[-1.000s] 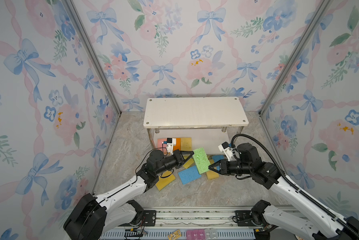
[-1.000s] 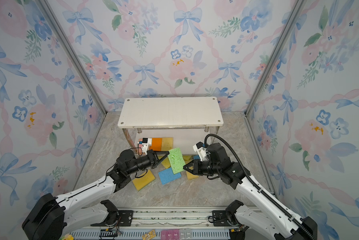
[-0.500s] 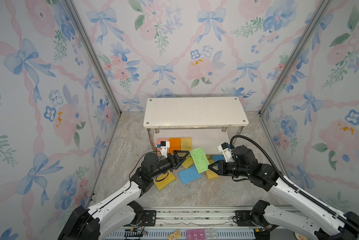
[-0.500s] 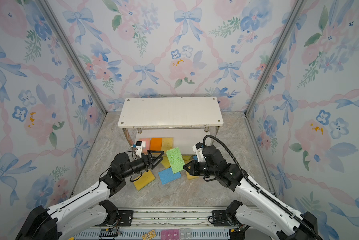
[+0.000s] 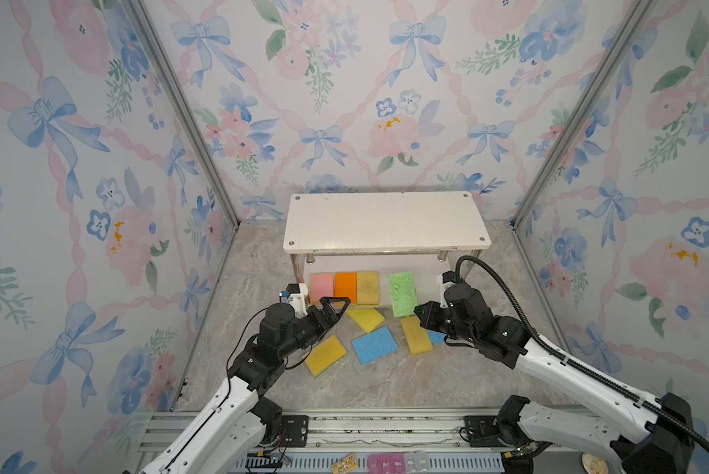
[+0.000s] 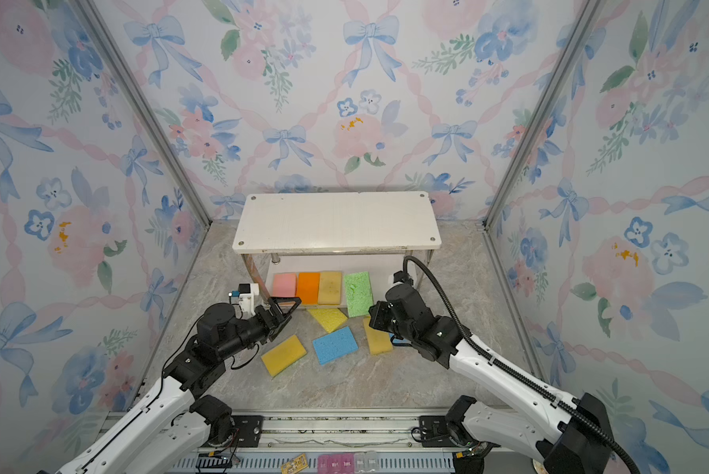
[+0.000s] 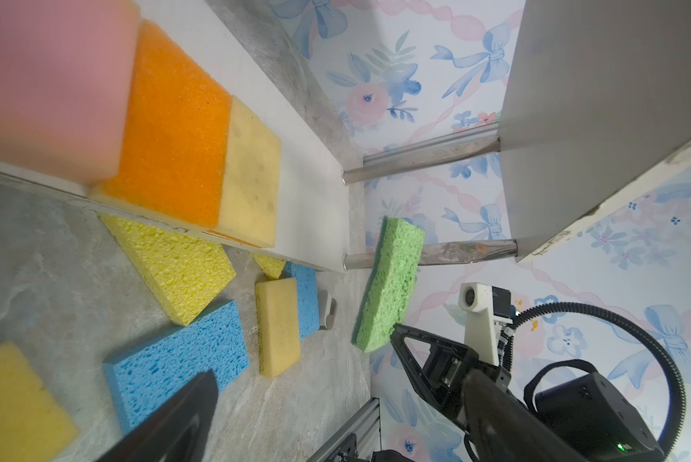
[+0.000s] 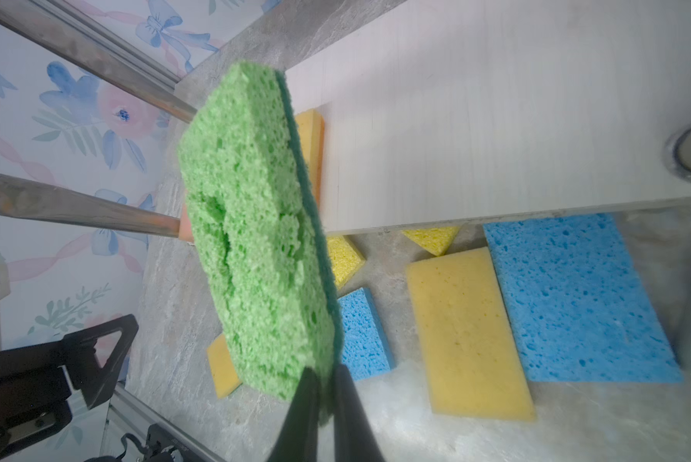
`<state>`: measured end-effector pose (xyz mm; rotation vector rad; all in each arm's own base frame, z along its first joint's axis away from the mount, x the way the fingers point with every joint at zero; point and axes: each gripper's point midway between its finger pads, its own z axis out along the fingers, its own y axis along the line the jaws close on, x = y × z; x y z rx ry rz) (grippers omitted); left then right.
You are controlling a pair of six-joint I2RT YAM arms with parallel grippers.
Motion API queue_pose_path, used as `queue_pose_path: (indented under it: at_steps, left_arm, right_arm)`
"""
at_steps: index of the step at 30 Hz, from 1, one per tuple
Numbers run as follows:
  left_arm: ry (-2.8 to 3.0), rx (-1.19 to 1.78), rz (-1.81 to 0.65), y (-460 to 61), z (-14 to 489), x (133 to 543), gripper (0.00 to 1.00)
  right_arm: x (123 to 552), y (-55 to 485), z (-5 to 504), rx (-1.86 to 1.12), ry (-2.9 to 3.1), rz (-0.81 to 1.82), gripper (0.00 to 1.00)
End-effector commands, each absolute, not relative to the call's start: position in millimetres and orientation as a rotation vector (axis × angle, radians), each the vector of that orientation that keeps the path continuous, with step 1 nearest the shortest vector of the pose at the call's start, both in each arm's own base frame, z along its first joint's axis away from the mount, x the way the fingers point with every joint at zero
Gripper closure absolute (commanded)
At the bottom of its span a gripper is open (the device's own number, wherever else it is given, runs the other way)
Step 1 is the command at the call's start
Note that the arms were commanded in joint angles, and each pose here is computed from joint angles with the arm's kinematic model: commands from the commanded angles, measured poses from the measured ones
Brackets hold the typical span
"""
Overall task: Arrange cleaning sponges on a shelf
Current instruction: Place the cleaning sponge at the shelf.
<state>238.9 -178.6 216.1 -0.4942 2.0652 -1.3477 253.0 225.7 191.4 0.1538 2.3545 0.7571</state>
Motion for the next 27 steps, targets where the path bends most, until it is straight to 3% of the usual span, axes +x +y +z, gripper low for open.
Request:
queue_pose_path:
  at_steps: [1, 27]
  left_arm:
    - [2.091, -0.456, -1.327, -176, 213, 234, 0.02]
    - [2.06, -0.444, -1.294, -147, 225, 223, 0.02]
  right_arm:
    - [274, 226, 209, 0.207, 2.262, 0.725, 0.89]
    - [325, 243, 150, 0.315, 2.351, 0.709, 0.85]
